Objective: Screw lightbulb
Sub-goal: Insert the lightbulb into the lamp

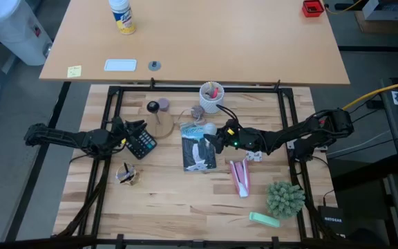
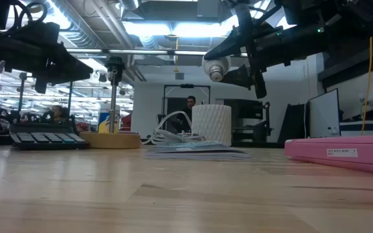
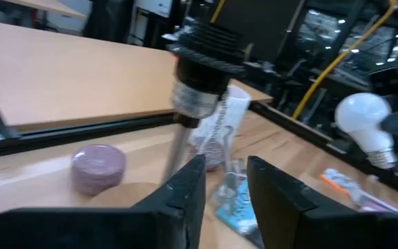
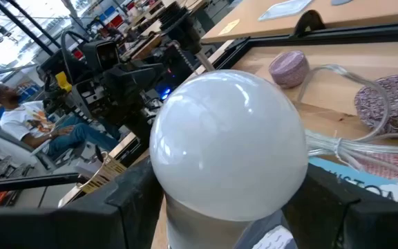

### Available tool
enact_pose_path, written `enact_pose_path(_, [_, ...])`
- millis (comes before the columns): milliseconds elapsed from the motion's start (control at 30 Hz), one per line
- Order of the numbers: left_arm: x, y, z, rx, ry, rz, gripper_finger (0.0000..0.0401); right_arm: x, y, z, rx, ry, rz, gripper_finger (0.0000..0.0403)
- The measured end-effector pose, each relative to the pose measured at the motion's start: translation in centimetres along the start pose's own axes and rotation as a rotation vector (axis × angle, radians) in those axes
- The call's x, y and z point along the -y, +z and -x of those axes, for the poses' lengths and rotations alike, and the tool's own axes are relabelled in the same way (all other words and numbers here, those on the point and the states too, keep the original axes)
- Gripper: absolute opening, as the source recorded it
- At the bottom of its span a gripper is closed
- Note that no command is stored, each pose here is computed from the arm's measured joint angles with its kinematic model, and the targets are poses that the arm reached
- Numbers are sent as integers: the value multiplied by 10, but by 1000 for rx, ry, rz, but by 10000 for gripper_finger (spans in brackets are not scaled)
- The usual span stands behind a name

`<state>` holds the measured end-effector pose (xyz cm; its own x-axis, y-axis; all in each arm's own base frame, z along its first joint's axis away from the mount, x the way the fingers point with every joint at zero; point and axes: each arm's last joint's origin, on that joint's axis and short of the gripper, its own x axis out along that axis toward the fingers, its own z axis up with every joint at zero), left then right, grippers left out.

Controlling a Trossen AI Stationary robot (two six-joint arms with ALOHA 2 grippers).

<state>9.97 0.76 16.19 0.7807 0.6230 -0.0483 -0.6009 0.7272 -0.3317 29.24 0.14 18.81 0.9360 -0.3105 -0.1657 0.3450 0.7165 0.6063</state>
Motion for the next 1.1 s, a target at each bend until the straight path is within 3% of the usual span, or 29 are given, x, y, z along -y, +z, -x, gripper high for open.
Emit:
enact_pose_path(333, [5,13,1,106,-35,-17,175,0,0,0,-4,6,100,253])
enact_pose_path(467, [5,12,0,96,-32,-29,175,-2,1,0,6,23,152,253])
enact_pose_path(733, [4,11,-4,107,71,-55,172,-14,11,2,80,192,232,253])
enact_pose_path(967, [4,19,-8,177,92,49,172,-17,15,2,128,222,271,253])
enact_pose_path(1100, [-1,20,-12,208,160,102,172,-21,18,1,136,238,276,253])
